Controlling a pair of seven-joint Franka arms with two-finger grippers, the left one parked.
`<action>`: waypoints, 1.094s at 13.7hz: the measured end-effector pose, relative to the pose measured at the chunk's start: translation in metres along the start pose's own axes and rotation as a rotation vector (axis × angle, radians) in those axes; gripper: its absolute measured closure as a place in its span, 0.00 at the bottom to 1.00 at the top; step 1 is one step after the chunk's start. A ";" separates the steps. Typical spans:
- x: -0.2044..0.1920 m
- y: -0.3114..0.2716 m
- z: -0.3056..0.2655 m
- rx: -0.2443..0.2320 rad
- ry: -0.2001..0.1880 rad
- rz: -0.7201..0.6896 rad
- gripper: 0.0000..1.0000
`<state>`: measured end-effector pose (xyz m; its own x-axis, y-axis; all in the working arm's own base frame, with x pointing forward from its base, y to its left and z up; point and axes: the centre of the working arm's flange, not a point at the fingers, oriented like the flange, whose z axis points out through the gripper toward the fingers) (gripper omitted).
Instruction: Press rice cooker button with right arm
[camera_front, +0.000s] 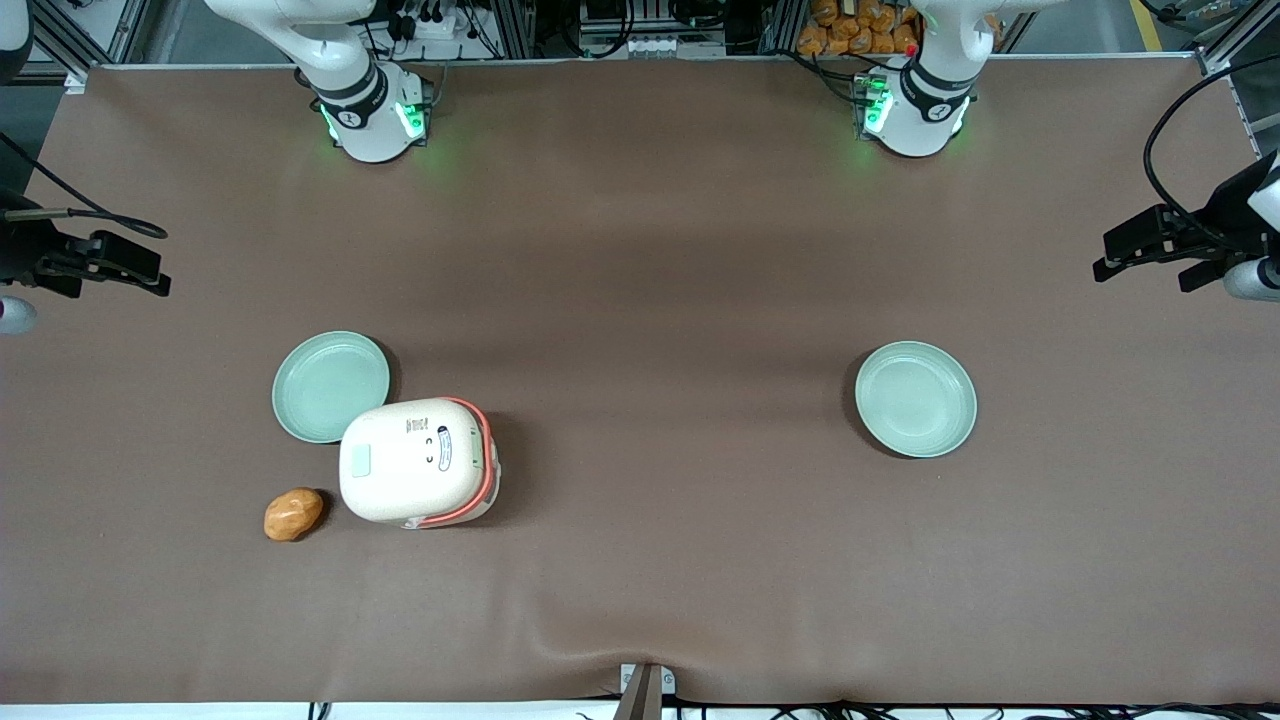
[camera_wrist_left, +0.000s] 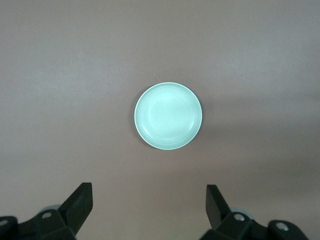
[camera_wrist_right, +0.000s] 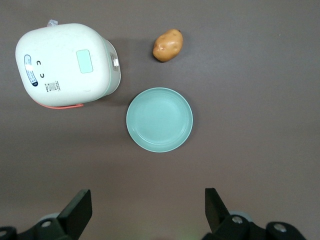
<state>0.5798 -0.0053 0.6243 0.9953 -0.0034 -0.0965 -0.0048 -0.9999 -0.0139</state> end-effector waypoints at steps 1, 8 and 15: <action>-0.001 0.000 0.000 0.000 -0.004 0.001 0.00; -0.002 0.011 0.000 0.005 -0.014 0.021 0.00; -0.002 0.007 0.001 0.007 -0.017 0.013 0.00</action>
<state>0.5773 -0.0122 0.6238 0.9934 -0.0160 -0.1136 -0.0183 -0.9996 -0.0196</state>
